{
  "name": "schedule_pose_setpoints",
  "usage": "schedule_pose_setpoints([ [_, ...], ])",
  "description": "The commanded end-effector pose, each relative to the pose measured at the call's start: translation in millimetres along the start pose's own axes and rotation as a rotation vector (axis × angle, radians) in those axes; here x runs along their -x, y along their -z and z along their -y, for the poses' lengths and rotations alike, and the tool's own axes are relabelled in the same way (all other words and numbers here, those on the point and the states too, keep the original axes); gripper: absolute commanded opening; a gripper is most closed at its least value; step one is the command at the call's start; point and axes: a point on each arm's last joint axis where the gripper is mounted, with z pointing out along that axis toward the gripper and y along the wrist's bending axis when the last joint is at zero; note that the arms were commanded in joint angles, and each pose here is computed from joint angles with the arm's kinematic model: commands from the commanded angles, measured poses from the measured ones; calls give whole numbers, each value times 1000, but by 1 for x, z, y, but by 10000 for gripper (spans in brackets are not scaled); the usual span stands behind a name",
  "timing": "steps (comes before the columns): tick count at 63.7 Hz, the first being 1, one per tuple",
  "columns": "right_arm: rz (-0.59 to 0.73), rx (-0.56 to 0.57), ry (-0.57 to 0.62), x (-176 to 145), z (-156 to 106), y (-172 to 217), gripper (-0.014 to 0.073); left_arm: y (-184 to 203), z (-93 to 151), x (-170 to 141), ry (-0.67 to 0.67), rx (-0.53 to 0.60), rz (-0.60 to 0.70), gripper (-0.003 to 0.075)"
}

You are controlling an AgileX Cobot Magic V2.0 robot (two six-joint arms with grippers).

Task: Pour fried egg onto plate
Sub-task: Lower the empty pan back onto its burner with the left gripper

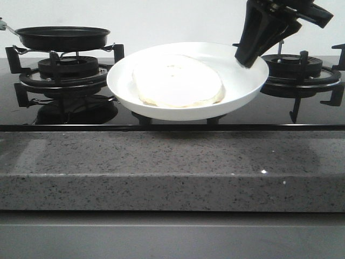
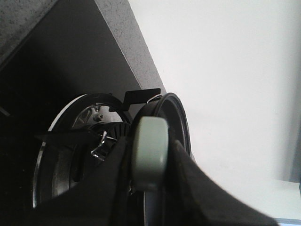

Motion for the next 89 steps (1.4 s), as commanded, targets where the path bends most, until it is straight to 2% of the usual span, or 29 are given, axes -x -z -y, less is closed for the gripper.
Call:
schedule_pose_setpoints([
  [1, 111, 22, 11, 9, -10, 25, -57, 11, 31, 2, -25, -97, 18, -2],
  [8, 111, 22, 11, 9, -10, 25, -57, 11, 30, 1, -38, -88, 6, 80],
  [24, 111, 22, 11, 9, -10, 25, -57, 11, 31, -2, -49, -98, -22, 457],
  [30, 111, 22, 11, 9, -10, 25, -57, 11, 32, -5, -69, -109, -53, 552],
  [32, 111, 22, 11, 9, -10, 25, -57, 12, 32, -5, -80, -112, -65, 562],
  [60, 111, 22, 11, 9, -10, 25, -57, 27, 17, -13, -219, -34, -269, 538],
  [69, 111, 22, 11, 9, -10, 25, -57, 29, 15, -14, -229, -24, -285, 410],
  [89, 111, 22, 11, 9, -10, 25, -57, 30, 15, -18, -237, -35, -340, 0],
])
